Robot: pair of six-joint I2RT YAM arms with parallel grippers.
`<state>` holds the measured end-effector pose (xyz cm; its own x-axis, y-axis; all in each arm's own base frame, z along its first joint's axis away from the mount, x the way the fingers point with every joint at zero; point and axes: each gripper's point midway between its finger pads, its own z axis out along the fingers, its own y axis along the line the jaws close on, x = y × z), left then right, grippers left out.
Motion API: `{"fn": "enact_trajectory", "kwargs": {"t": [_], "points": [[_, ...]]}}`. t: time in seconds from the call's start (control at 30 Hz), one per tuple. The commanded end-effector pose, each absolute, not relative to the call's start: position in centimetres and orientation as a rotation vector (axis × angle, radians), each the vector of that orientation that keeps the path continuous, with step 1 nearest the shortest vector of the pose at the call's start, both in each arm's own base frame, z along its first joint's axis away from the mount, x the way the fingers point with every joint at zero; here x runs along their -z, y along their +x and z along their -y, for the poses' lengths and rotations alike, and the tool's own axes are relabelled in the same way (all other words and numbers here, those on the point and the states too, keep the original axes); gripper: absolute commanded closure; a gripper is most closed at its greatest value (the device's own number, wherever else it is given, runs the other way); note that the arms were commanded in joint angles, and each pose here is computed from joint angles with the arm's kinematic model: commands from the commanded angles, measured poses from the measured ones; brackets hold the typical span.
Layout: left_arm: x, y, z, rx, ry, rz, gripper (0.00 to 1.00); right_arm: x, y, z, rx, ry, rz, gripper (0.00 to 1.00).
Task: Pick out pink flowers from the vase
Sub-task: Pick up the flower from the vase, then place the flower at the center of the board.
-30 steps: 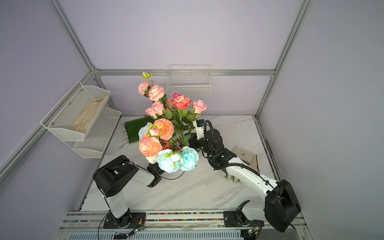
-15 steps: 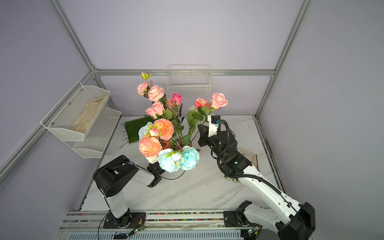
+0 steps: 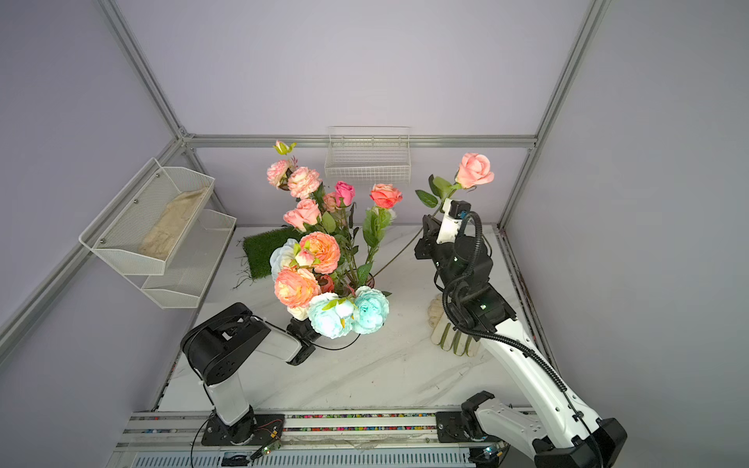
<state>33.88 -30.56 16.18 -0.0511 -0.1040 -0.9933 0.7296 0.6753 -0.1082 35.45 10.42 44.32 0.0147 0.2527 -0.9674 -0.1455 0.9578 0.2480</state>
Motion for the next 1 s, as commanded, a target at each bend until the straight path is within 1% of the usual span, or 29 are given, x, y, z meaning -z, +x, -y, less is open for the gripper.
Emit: {"fn": "enact_trajectory", "kwargs": {"t": [0.0,0.1,0.2,0.27,0.4,0.5,0.6,0.73,0.77,0.8,0.83,0.9,0.97], "points": [[-8.4,33.0,29.3,0.702,0.547,-1.790,1.00,-45.2,35.6,-4.9,-0.124,0.234,-1.530,1.00],[-8.4,32.9,29.2,0.704,0.547,-1.787,1.00,-42.4,37.4,-2.1,-0.132,0.321,-1.624,1.00],[-8.4,32.8,29.1,0.706,0.546,-1.786,1.00,-38.3,39.4,-2.4,-0.268,0.338,-1.731,1.00],[-8.4,32.8,29.1,0.705,0.546,-1.788,1.00,-35.3,40.7,-3.9,-0.390,0.308,-1.818,1.00],[-8.5,32.8,29.2,0.707,0.552,-1.793,1.00,-28.0,43.0,-9.9,-0.783,0.195,-2.051,1.00],[-8.7,32.8,29.2,0.707,0.553,-1.795,1.00,-22.6,43.9,-12.2,-0.982,0.248,-2.170,1.00],[-8.7,32.8,29.2,0.690,0.574,-1.784,1.00,-17.7,45.1,-11.9,-0.987,0.369,-2.226,1.00],[-8.9,32.7,29.3,0.695,0.572,-1.782,1.00,-13.5,46.8,-11.3,-0.982,0.498,-2.191,1.00],[-9.0,32.8,29.3,0.695,0.572,-1.781,1.00,-12.4,47.0,-11.1,-0.962,0.529,-2.199,0.98],[-8.9,32.8,29.3,0.694,0.573,-1.783,1.00,-11.4,47.2,-10.9,-0.937,0.553,-2.209,0.92],[-9.0,32.8,29.2,0.694,0.571,-1.781,1.00,-11.0,47.3,-11.0,-0.922,0.553,-2.211,0.87],[-9.1,32.8,29.2,0.694,0.567,-1.779,1.00,-10.2,47.2,-11.1,-0.875,0.552,-2.219,0.70],[-9.0,32.8,29.3,0.699,0.566,-1.778,1.00,-10.3,46.7,-11.6,-0.840,0.514,-2.229,0.66]]}}
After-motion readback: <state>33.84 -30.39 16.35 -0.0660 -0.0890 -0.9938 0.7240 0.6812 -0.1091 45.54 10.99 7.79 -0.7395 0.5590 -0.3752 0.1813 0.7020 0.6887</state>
